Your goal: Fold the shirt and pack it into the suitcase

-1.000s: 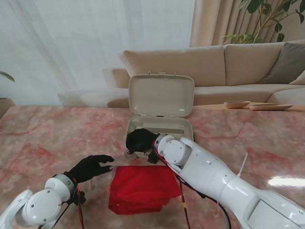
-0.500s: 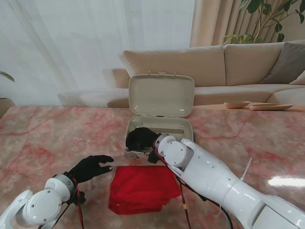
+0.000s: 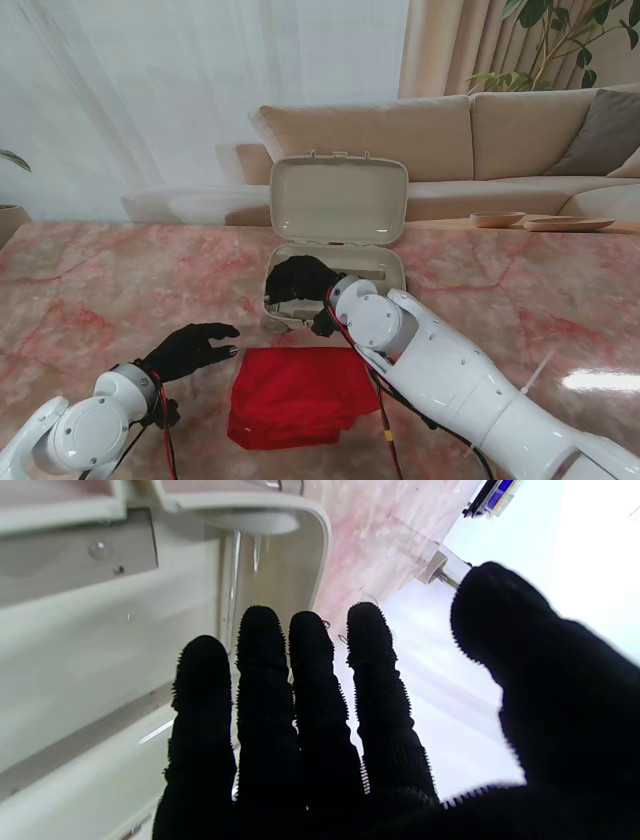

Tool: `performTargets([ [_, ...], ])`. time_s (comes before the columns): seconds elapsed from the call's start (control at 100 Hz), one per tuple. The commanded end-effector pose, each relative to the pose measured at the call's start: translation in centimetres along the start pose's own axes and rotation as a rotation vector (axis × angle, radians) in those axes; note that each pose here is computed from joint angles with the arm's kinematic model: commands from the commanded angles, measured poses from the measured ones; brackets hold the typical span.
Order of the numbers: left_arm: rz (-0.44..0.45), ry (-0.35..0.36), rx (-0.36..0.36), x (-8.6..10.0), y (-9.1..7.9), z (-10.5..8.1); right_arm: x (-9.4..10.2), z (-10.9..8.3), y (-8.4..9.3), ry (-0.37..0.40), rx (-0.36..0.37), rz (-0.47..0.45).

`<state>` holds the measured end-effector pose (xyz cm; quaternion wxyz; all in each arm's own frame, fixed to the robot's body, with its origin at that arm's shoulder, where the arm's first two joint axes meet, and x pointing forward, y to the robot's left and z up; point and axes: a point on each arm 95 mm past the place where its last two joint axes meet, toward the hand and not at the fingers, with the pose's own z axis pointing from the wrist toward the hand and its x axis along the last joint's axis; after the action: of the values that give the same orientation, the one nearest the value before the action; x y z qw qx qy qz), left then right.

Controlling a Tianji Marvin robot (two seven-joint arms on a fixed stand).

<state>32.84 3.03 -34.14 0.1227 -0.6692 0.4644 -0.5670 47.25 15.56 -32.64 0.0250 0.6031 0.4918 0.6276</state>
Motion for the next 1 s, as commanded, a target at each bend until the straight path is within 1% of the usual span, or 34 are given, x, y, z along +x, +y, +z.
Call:
performTargets([
  [0.0,0.001,0.017,-0.006,0.5,0.1,0.1,-0.4,-1.2,-0.3,-0.009,0.003,0.002],
  [0.16,-0.013,0.060,-0.006,1.5,0.0,0.5,0.3,-4.3,0.7,0.007,-0.034,-0.044],
  [0.29,-0.027,0.093,-0.014,2.3,0.1,1.0,0.3,-7.1,1.2,0.012,-0.050,-0.073],
  [0.43,-0.038,0.124,-0.036,3.0,0.4,1.5,-0.4,-9.9,1.0,0.008,-0.061,-0.092],
  [0.57,-0.044,0.147,-0.059,3.5,0.9,2.1,-1.4,-12.0,0.1,-0.008,-0.059,-0.076],
  [0.67,-0.045,0.162,-0.080,3.7,1.4,2.5,-2.1,-13.2,-0.6,-0.017,-0.045,-0.063],
  [0.76,-0.043,0.169,-0.096,3.8,1.8,2.9,-2.7,-13.8,-1.2,-0.026,-0.043,-0.045],
  [0.99,-0.043,0.176,-0.133,3.8,2.5,3.5,-3.3,-14.4,-2.4,-0.028,-0.040,-0.018],
])
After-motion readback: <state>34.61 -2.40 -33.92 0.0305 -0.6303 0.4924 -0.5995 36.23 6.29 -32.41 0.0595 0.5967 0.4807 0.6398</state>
